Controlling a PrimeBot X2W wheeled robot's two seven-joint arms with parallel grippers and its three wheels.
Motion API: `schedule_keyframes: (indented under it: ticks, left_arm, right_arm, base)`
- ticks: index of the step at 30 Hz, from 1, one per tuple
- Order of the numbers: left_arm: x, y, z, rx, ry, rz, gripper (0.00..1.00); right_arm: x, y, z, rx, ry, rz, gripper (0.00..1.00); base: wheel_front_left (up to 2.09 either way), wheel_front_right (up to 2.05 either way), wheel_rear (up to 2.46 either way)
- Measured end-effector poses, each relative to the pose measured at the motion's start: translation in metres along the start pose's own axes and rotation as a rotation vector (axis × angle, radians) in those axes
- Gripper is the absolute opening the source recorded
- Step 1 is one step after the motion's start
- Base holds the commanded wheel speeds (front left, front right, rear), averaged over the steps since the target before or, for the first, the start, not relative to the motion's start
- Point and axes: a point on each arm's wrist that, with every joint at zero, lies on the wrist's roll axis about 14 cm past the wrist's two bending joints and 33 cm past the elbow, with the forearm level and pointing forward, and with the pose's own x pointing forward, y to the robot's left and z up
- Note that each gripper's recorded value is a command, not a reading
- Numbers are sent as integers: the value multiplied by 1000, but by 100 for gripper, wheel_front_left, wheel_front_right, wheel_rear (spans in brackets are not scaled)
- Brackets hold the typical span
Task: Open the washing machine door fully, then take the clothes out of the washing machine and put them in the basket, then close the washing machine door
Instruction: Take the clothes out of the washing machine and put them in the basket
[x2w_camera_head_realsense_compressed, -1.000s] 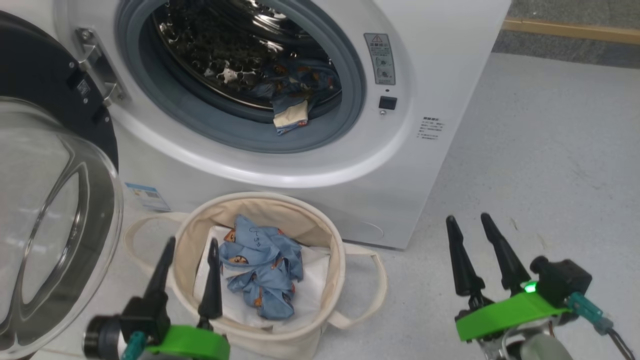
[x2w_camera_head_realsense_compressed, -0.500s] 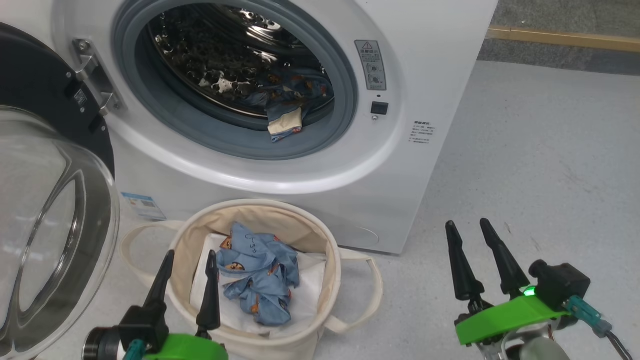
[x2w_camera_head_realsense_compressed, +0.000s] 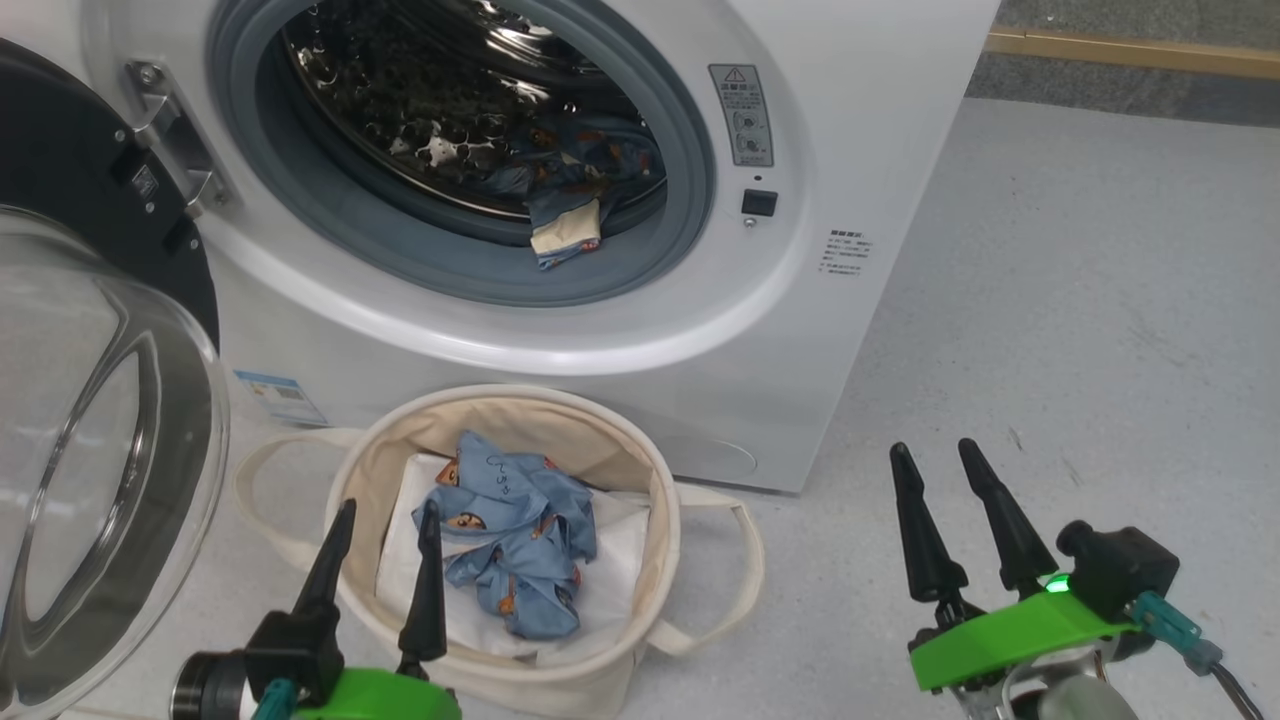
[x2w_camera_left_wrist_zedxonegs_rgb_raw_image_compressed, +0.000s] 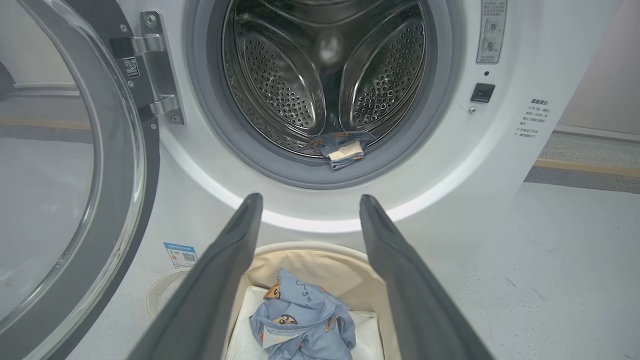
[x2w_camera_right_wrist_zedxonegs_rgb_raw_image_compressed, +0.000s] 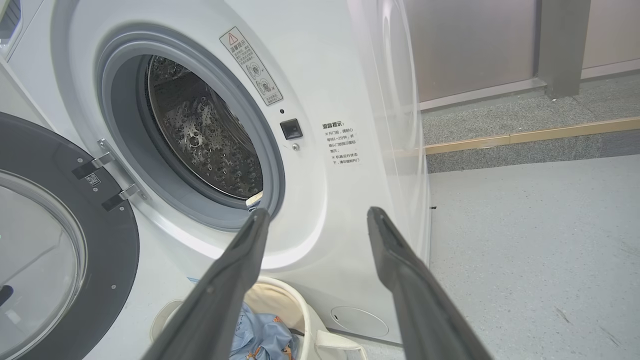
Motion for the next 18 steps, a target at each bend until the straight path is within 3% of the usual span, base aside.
schedule_keyframes:
  ticks: [18]
  left_arm:
    - [4,-4,-6,11,17,-18,100]
  right_arm:
    - [0,-5,-5,9,12,-16,100]
  base:
    - [0,0,0]
